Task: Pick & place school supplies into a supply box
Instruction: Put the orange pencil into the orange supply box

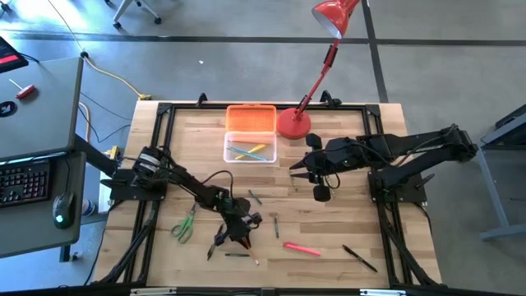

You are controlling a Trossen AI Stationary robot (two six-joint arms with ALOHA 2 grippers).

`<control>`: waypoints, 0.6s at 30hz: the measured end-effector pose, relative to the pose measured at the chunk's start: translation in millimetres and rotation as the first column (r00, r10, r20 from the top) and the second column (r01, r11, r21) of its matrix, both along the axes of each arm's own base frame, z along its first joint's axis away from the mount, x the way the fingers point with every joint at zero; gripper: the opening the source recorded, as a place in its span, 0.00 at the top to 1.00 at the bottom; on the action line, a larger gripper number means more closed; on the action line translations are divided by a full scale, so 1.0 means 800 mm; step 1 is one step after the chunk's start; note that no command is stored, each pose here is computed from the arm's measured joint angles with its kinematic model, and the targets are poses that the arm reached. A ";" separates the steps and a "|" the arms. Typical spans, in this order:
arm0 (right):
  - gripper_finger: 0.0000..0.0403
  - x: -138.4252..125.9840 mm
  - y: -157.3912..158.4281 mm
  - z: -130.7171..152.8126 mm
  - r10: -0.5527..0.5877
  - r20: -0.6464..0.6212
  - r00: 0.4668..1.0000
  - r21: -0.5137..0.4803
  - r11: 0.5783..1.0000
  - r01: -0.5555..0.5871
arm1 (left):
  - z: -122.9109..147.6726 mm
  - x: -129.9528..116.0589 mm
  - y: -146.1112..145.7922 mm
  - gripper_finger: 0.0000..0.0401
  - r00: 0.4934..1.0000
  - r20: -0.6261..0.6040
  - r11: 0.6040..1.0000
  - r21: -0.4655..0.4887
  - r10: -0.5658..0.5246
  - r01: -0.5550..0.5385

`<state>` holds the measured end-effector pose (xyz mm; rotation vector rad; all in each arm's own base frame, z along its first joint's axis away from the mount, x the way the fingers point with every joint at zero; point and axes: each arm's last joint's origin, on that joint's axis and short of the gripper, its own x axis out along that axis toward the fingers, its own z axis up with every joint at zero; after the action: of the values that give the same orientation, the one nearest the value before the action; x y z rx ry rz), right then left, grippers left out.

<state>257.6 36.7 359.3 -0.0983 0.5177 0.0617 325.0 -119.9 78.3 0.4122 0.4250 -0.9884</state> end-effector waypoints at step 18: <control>0.82 0.000 0.000 0.000 0.000 0.003 1.000 0.000 1.000 0.000 | 0.103 -0.009 0.024 0.96 0.944 0.185 0.949 0.112 0.273 -0.296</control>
<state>257.7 36.7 359.5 -0.0979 0.5145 0.0617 317.7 -100.8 160.8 0.5386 0.3895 -0.6388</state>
